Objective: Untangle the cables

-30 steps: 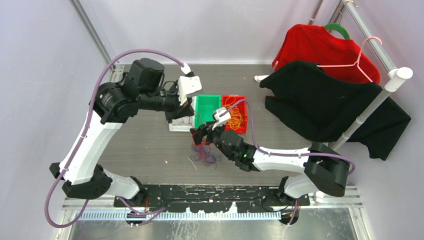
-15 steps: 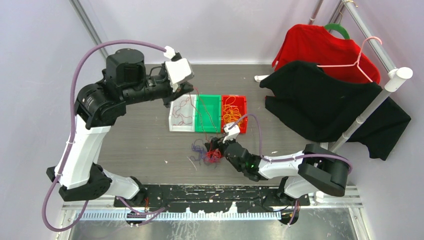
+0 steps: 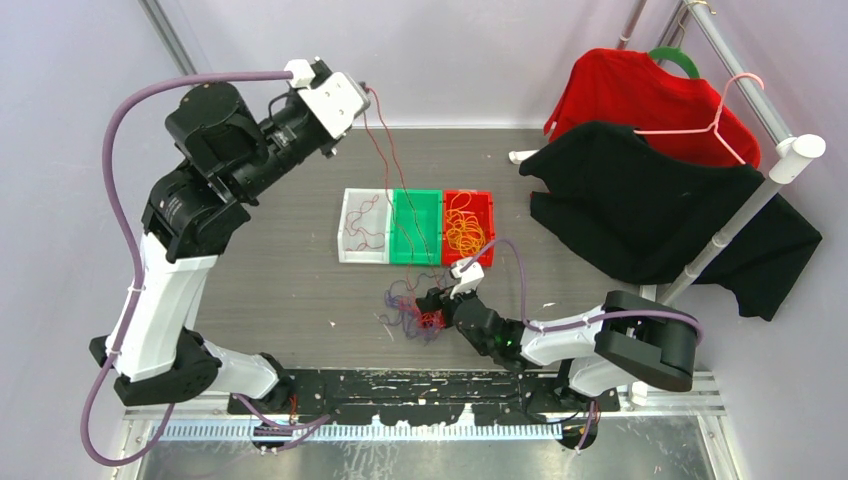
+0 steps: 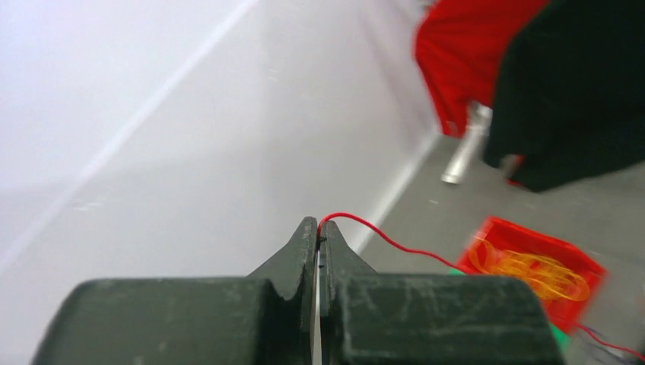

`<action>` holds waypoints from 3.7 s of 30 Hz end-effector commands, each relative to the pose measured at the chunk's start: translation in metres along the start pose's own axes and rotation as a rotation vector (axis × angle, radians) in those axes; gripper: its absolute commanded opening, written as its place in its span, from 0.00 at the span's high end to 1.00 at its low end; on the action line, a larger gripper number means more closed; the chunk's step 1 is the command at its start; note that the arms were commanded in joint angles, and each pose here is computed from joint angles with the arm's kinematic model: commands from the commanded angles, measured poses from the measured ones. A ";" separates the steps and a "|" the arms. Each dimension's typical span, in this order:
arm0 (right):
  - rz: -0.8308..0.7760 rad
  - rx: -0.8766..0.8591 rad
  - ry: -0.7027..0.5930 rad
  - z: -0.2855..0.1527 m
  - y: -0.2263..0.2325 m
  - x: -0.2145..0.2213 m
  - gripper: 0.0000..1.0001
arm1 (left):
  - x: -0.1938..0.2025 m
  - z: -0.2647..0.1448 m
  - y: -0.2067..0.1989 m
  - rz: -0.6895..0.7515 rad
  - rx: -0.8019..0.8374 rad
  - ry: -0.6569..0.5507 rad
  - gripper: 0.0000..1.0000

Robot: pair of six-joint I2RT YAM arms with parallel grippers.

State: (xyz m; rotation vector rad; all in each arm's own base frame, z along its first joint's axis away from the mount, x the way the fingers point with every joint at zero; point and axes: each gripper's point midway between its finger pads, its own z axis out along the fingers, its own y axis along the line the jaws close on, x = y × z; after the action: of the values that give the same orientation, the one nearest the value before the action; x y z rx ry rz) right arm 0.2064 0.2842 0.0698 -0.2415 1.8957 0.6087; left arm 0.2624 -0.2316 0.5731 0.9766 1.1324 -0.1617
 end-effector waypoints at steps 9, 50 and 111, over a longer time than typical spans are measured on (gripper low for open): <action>-0.012 0.029 -0.055 -0.004 -0.003 -0.007 0.23 | -0.094 -0.035 0.117 0.219 -0.524 -0.274 1.00; -0.438 0.049 -0.214 -0.063 0.024 0.000 0.06 | -0.156 -0.028 0.165 0.657 -0.777 -0.315 1.00; 0.152 0.665 -0.310 -0.109 -0.136 -0.050 0.99 | -0.245 -0.289 0.213 0.746 -1.348 -0.596 1.00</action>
State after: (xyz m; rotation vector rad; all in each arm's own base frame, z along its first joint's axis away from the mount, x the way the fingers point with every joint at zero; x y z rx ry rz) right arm 0.1937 0.1169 0.1050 0.3045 1.7353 0.1435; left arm 0.1423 -0.0141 0.8583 0.1313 0.2568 0.7075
